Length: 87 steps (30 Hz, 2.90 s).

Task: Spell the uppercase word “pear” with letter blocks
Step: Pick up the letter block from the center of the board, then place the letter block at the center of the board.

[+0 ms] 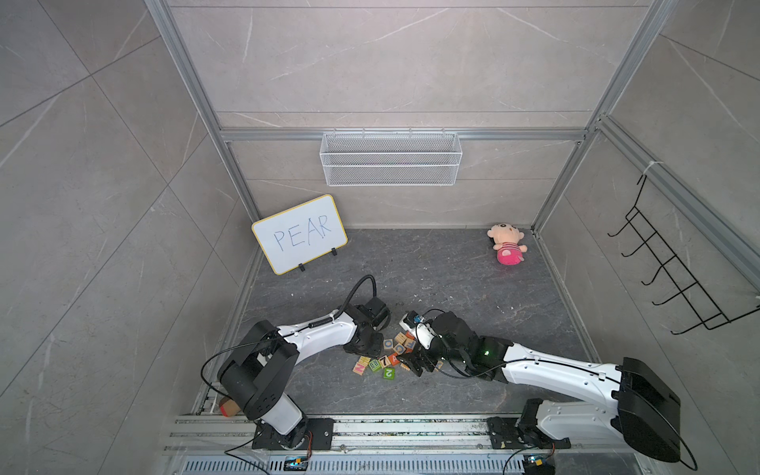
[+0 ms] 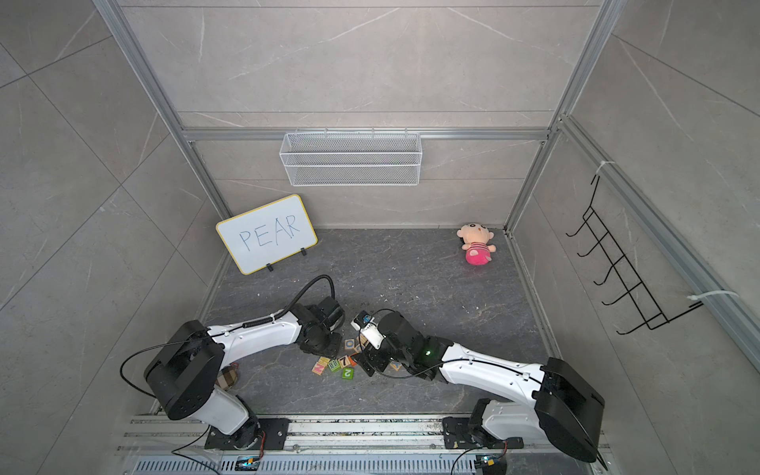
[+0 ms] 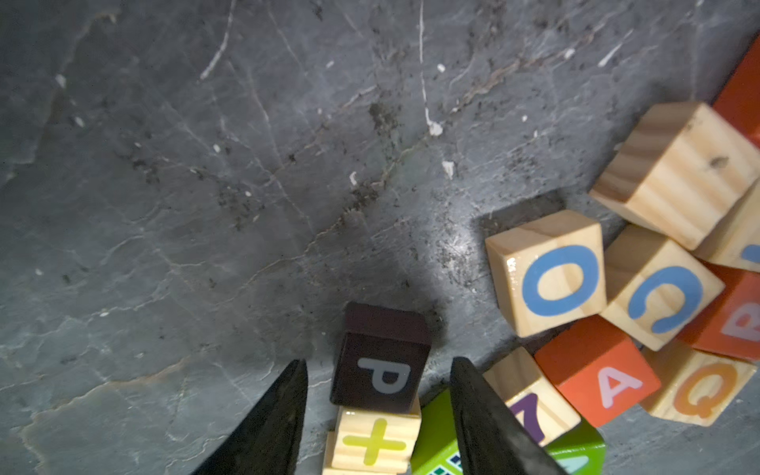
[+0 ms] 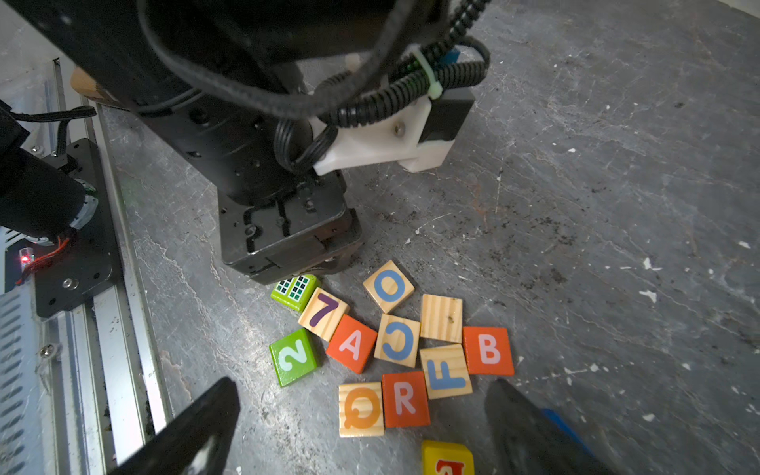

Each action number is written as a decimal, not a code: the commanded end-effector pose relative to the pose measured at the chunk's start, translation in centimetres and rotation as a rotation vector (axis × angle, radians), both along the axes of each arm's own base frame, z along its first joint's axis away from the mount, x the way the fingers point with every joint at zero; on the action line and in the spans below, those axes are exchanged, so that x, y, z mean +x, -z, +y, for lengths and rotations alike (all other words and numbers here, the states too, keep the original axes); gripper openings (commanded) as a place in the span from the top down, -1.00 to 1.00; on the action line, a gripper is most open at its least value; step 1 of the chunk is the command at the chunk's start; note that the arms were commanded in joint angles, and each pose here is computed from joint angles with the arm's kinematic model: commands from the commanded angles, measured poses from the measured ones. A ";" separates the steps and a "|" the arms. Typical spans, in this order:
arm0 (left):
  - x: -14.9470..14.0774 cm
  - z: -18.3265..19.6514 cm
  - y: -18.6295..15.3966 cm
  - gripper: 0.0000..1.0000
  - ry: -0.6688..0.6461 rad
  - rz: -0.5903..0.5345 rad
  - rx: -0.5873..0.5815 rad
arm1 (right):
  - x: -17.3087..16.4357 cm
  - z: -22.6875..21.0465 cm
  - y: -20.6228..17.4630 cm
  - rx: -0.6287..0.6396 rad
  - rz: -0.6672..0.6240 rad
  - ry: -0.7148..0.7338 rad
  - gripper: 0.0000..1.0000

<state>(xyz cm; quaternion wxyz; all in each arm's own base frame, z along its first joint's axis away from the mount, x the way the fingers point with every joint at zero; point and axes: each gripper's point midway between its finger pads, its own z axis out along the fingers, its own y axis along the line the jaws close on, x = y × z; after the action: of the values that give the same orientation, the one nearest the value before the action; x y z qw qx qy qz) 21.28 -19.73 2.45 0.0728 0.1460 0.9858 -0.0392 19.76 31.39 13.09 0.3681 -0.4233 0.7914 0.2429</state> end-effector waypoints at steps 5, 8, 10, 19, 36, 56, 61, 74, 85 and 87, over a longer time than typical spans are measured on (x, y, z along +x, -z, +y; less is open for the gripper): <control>0.2 -0.1 0.4 -0.05 0.010 0.007 0.019 | 0.4 0.2 -0.8 -0.012 -0.039 0.004 -0.93; 0.4 -0.2 0.5 0.00 0.007 0.005 0.018 | 0.4 0.2 -0.9 -0.012 -0.041 0.004 -0.93; 0.3 -0.3 0.6 0.05 0.006 0.005 0.012 | 0.4 0.2 -0.9 -0.010 -0.041 0.010 -0.93; 0.5 -0.1 0.4 0.16 -0.005 -0.012 0.015 | 0.7 -0.6 -2.1 0.010 -0.081 0.048 -0.94; 1.1 0.0 -0.8 0.36 -0.018 -0.041 0.018 | 2.3 -1.7 -3.5 0.036 -0.160 0.149 -0.95; 8.0 -4.1 -11.8 0.39 -0.065 -0.268 -0.075 | 5.0 -5.1 -7.0 0.116 -0.329 0.383 -0.95; 12.2 -8.2 -12.3 0.40 -0.030 -0.284 -0.117 | 6.1 -8.0 -7.7 0.119 -0.363 0.551 -0.98; 18.4 -8.1 -6.1 0.41 -0.128 -0.134 -0.076 | 5.3 -11.8 -8.2 0.113 -0.372 0.669 -0.99; 18.0 -6.3 -2.7 0.41 -0.169 -0.072 -0.050 | 5.5 -10.9 -7.5 0.122 -0.354 0.649 -0.99; 18.0 -6.3 -2.3 0.41 -0.170 -0.066 -0.048 | 5.5 -10.7 -7.6 0.126 -0.349 0.642 -0.99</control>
<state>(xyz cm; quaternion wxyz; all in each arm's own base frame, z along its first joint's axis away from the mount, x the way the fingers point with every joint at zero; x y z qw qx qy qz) 39.69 -25.77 5.32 0.1231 0.0650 0.9891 -0.0480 25.30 20.35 20.76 0.5821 -0.1712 0.7911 0.0768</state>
